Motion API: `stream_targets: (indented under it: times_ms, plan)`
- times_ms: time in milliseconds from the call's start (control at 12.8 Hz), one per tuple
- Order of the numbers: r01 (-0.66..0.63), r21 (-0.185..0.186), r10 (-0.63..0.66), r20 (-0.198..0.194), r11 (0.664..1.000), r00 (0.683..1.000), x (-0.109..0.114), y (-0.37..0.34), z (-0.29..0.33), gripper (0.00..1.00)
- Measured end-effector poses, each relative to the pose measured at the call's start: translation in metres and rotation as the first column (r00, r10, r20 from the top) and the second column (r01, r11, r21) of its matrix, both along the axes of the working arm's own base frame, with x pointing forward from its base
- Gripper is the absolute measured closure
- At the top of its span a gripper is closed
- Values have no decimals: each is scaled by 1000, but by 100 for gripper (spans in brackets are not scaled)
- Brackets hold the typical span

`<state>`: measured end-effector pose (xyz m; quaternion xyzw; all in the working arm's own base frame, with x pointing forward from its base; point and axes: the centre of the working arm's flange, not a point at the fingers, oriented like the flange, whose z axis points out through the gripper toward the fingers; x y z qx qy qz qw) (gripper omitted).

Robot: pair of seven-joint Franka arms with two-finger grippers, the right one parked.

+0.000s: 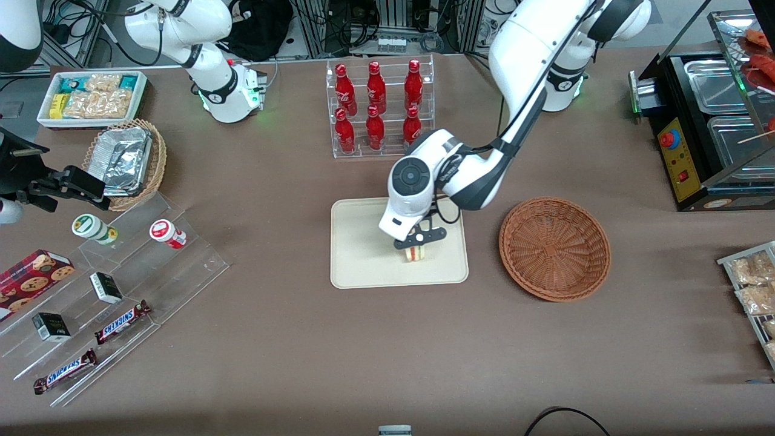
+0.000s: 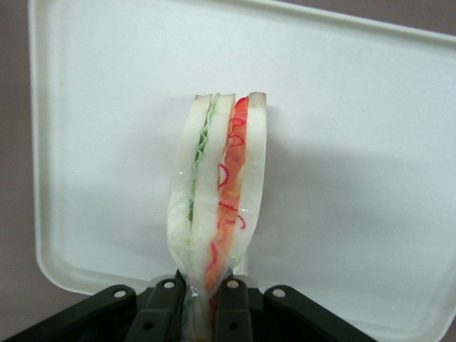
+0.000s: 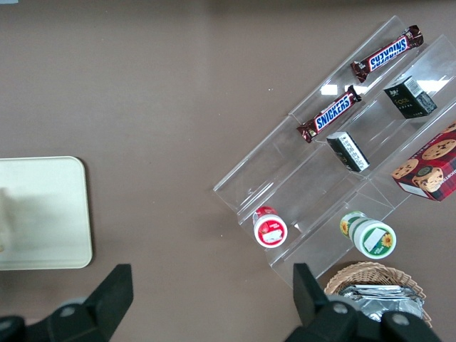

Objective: Place sandwich from basket to tray
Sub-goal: 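Lower the sandwich onto the tray and open the left gripper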

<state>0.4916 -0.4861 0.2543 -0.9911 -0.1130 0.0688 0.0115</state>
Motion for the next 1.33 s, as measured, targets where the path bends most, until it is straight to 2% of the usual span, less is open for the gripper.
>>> stream_targets:
  times_ms: [235, 470, 548, 939, 1096, 1330]
  plan:
    - [0, -28, 1, 20, 1000, 1000, -3, -12, -7, 85]
    - [-1, -29, 2, 16, 1000, 1000, -3, -13, -17, 85]
    - [-2, -28, 2, 13, 1000, 1000, -3, -13, -20, 78]
    - [-7, -63, 10, 48, 998, 999, 9, -21, 4, 23]
    - [-2, -47, 4, 41, 999, 999, 10, -21, 34, 1]
    - [5, -1, -5, 25, 1000, 1000, 3, -8, 93, 0]
